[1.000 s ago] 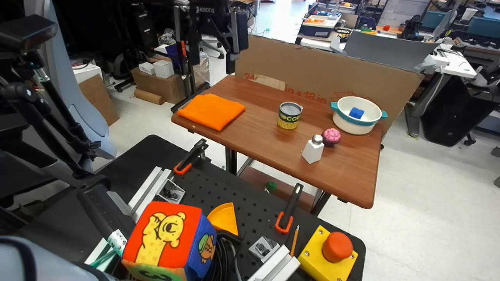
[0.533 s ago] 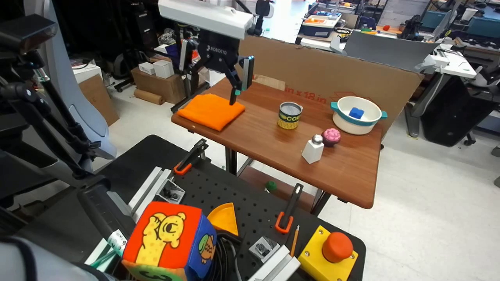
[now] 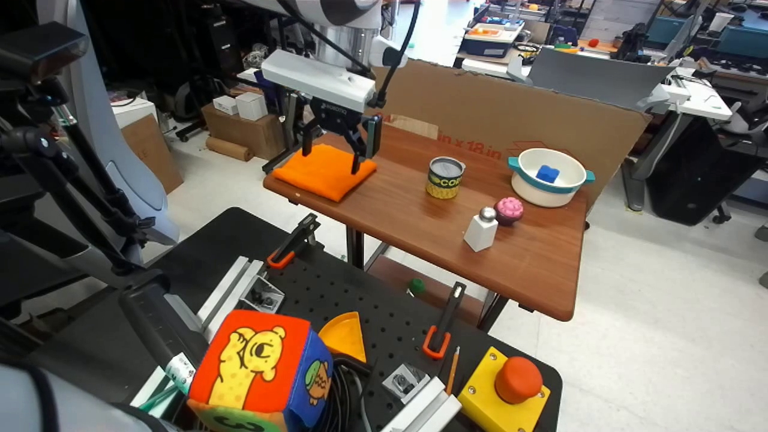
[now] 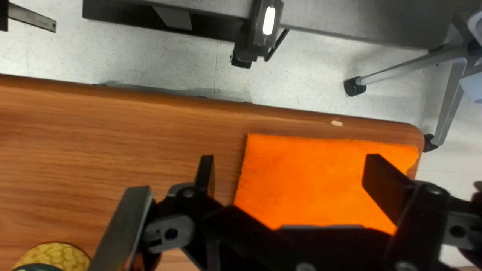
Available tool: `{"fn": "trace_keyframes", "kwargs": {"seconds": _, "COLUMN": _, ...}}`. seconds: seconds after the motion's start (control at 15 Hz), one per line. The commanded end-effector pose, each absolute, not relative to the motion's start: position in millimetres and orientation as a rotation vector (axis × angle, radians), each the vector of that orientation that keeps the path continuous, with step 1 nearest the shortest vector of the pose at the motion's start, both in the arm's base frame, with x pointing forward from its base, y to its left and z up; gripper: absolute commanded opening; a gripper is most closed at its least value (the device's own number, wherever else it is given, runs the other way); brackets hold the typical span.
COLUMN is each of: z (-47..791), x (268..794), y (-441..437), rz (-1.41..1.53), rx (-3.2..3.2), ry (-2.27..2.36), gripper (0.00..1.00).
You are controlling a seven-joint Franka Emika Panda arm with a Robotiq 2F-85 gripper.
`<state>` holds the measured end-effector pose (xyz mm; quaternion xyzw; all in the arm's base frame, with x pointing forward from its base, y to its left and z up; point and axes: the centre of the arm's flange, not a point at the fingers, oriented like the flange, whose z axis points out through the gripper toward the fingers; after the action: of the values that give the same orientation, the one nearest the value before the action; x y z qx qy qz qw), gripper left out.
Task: Move the orange towel backwards
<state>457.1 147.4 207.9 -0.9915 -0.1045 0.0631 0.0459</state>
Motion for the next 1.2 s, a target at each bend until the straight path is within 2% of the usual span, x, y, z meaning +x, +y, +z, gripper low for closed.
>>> {"fn": "trace_keyframes", "kwargs": {"seconds": 0.0, "z": 175.7, "x": 490.4, "y": 176.1, "rz": 0.084, "rx": -2.990, "ry": -0.253, "gripper": 1.00}}
{"fn": "trace_keyframes", "kwargs": {"seconds": 0.6, "z": 99.2, "x": 515.5, "y": 203.4, "rz": -0.007, "rx": -3.015, "ry": -0.195, "gripper": 1.00}}
{"fn": "trace_keyframes", "kwargs": {"seconds": 1.13, "z": 105.7, "x": 625.7, "y": 200.2, "rz": -0.321, "rx": -3.024, "ry": 0.005, "gripper": 1.00}}
